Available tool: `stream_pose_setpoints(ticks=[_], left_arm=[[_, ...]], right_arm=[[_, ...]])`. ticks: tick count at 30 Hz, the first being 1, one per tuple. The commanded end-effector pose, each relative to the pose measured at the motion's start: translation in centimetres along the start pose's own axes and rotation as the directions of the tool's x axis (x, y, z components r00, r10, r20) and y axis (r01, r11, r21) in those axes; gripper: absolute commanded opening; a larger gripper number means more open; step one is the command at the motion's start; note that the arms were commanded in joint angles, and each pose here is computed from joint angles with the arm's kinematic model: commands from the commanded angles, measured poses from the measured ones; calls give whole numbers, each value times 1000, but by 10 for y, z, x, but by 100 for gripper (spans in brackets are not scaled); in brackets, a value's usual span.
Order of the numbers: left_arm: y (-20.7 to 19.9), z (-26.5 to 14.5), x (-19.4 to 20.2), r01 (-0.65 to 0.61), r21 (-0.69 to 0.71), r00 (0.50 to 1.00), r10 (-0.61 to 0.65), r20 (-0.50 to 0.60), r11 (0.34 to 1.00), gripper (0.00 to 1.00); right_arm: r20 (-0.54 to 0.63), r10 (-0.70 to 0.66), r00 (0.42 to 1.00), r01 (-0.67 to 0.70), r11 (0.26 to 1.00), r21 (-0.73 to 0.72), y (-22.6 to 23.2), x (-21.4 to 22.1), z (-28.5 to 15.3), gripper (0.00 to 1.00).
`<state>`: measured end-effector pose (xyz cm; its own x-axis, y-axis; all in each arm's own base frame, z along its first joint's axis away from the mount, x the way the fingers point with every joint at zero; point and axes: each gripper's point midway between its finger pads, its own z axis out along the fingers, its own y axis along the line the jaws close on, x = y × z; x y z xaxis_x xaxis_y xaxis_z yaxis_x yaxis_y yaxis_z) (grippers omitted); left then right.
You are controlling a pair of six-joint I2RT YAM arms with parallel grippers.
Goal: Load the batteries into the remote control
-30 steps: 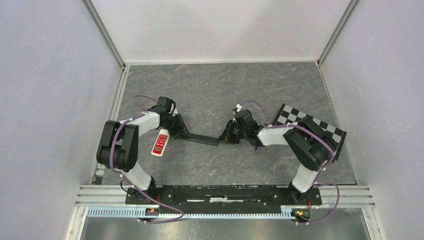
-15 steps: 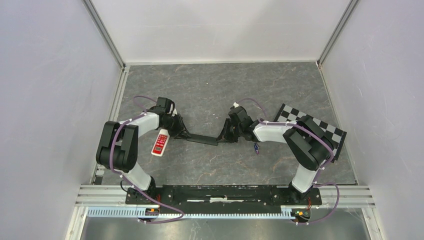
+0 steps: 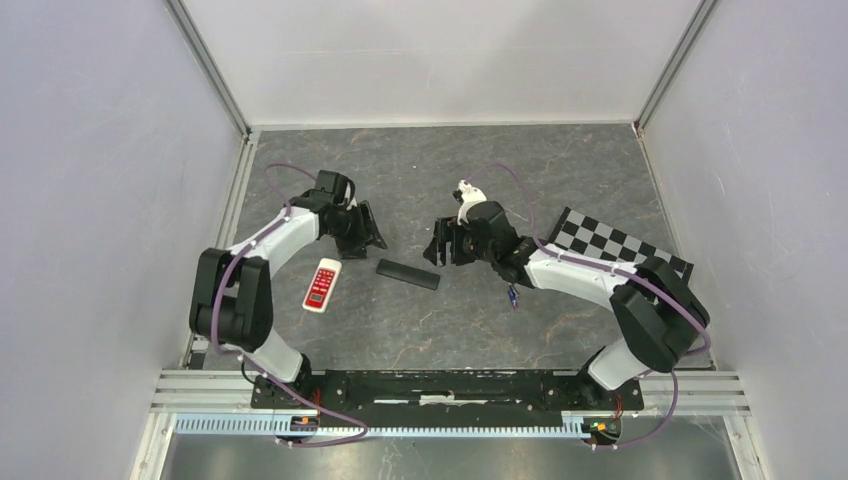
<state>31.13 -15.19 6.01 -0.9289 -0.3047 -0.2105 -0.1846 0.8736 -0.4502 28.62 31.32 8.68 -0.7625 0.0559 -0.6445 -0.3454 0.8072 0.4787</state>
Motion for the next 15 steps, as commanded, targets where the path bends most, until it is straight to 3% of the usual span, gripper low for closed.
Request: stream_pose_setpoints(ticks=[1, 4, 8, 11, 15], left_arm=[[0, -43, -29, -56, -40, 988, 61, 140, 998, 67], [10, -63, -39, -37, -61, 977, 49, 208, 997, 78], [31, -84, -46, -35, -137, 961, 71, 268, 990, 98], [51, -93, -47, -25, -217, 952, 89, 294, 976, 100], [66, -93, -40, -5, -249, 956, 78, 284, 968, 100]], right_arm=[[169, -379, 910, 409, 890, -202, 44, -37, -10, 88], [180, -539, 822, 568, 768, -294, 59, -23, -3, 94], [118, -721, 683, 716, 628, -303, 61, -10, 20, 96], [96, -774, 626, 757, 573, -315, 61, -1, 33, 96], [38, -800, 599, 764, 557, -325, 55, 8, 49, 95]])
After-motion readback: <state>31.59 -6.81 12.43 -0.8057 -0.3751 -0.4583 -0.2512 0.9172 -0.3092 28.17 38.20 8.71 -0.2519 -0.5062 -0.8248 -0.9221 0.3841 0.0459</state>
